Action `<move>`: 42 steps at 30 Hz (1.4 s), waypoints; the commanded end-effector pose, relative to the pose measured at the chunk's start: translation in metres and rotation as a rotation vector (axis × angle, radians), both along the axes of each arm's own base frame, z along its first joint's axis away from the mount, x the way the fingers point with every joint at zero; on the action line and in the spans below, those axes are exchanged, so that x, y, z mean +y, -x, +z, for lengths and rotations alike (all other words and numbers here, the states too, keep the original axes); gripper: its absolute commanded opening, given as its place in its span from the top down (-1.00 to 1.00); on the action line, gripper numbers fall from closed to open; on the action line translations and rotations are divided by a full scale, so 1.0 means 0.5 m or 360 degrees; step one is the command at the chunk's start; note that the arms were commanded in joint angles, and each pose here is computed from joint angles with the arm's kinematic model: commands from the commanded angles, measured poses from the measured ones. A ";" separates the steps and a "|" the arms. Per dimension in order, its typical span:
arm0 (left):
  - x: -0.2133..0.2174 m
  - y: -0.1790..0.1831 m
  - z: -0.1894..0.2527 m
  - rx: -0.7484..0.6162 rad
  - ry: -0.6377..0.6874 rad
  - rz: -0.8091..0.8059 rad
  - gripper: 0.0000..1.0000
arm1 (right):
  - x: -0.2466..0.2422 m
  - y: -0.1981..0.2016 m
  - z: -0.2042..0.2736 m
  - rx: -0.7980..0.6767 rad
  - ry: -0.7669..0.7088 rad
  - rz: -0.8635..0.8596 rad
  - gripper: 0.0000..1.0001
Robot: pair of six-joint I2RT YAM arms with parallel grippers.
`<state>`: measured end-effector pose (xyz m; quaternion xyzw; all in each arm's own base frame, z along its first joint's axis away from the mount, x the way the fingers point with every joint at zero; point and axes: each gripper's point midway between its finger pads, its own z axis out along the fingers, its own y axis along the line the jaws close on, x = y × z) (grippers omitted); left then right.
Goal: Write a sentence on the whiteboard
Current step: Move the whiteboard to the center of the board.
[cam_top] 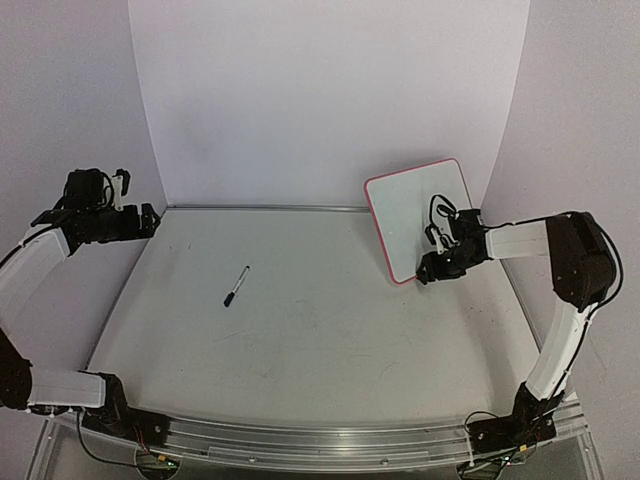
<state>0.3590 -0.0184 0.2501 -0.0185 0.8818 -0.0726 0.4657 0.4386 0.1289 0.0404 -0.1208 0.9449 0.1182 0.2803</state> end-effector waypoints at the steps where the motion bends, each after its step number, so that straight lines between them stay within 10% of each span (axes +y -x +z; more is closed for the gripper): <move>1: -0.007 -0.006 0.037 -0.0112 -0.0008 -0.0046 -0.99 | 0.014 0.000 0.002 0.0024 0.0019 0.0033 0.09; 42: 0.002 0.006 0.042 -0.0124 -0.0038 -0.0015 -0.99 | 0.085 0.018 0.035 -0.0152 0.0364 -0.0207 1.00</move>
